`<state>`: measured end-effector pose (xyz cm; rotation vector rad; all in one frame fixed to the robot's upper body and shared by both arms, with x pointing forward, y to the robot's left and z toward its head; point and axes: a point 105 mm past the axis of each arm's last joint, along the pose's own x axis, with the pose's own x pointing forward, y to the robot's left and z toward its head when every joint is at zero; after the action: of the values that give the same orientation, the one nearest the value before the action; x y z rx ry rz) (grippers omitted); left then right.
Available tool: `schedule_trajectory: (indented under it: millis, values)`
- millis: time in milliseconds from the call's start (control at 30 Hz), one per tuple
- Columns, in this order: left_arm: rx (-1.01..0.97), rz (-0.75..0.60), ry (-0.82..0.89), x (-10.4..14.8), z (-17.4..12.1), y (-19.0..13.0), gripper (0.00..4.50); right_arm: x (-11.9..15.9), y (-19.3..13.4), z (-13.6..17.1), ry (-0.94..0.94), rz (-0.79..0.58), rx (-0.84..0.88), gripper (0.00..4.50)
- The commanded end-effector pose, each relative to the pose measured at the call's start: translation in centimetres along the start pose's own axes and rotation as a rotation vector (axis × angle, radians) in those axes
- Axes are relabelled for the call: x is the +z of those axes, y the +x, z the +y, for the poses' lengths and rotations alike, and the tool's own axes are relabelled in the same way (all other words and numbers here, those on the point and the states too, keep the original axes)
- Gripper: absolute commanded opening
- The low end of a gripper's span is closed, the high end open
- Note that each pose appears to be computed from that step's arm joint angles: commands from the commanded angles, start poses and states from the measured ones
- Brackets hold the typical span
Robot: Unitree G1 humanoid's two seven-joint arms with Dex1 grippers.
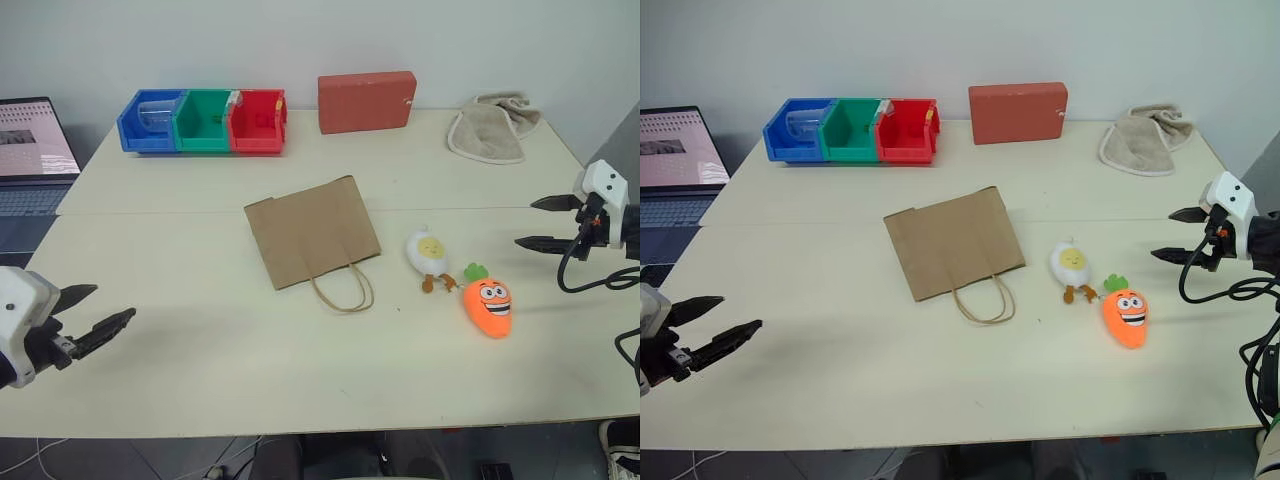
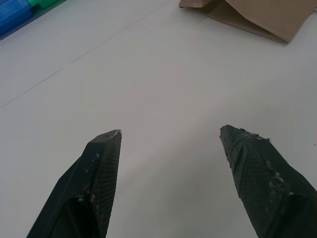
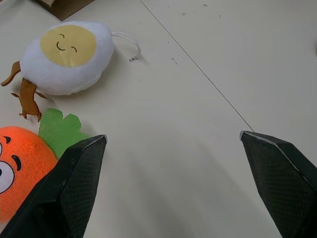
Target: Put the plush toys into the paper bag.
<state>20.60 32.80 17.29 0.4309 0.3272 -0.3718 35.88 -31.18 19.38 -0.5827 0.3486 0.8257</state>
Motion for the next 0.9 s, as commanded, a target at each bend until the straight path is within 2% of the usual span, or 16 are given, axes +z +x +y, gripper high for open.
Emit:
schedule_trajectory:
  millis: [33,400,533,800,900]
  values:
    - [-0.036,-0.014,0.003,0.5,-0.4,0.1,3.40,0.8,-0.5,-0.2,-0.041,-0.023,-0.010,4.50]
    - [-0.013,0.009,0.036,0.0,0.0,0.2,3.40,0.9,-0.4,-0.3,-0.053,-0.023,-0.017,4.50]
    - [-0.024,-0.081,0.038,1.1,-0.3,0.3,3.40,1.1,-0.2,-0.2,-0.060,-0.030,-0.014,4.50]
    - [0.027,-0.085,0.109,0.9,0.4,0.4,3.40,1.9,-0.4,-0.2,-0.089,-0.074,-0.023,4.50]
    - [0.001,-0.072,0.135,0.8,-0.1,0.8,3.97,2.0,-0.4,0.0,-0.095,-0.078,-0.017,4.50]
